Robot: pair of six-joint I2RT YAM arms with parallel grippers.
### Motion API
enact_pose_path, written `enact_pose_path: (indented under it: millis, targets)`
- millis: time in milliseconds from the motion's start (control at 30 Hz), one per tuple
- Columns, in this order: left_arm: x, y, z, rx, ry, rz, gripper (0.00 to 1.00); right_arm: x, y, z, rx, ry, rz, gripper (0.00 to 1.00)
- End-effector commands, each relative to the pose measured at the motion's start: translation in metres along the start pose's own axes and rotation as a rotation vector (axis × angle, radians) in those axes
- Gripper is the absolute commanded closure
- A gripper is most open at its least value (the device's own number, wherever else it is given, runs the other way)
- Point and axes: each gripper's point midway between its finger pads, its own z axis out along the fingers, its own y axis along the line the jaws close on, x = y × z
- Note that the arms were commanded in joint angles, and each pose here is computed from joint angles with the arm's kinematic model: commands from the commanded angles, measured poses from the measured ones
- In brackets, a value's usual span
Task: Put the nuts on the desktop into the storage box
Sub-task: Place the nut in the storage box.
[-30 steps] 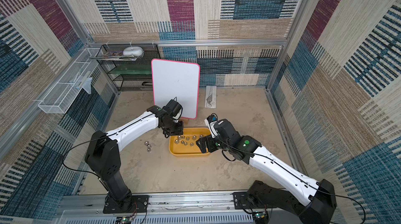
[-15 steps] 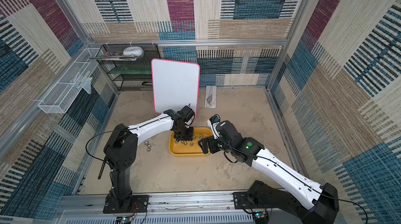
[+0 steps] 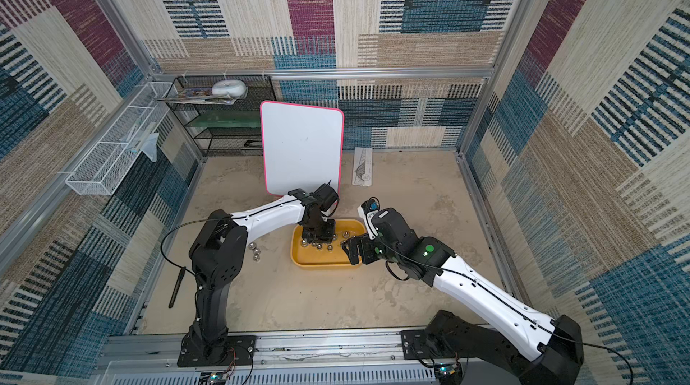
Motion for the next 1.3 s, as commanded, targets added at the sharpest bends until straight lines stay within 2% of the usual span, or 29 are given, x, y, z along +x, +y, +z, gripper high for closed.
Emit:
enact_pose_path:
  millis: [0, 233, 633, 967, 1267]
  targets:
    - [-0.004, 0.006, 0.000, -0.030, -0.007, 0.003, 0.80, 0.000, -0.001, 0.001, 0.006, -0.004, 0.001, 0.01]
    - [-0.011, 0.001, 0.003, -0.013, 0.004, 0.006, 0.80, 0.000, -0.002, 0.001, 0.010, -0.002, 0.000, 0.01]
    - [0.004, 0.005, 0.003, -0.004, 0.036, -0.003, 0.80, -0.001, -0.003, 0.004, 0.016, -0.004, -0.003, 0.01]
    - [-0.003, 0.023, -0.005, -0.078, 0.017, 0.008, 0.80, -0.002, -0.003, 0.005, 0.021, -0.002, -0.006, 0.01]
    - [-0.007, -0.009, -0.021, 0.029, 0.004, 0.047, 0.80, 0.000, -0.003, 0.006, 0.018, 0.002, -0.002, 0.01]
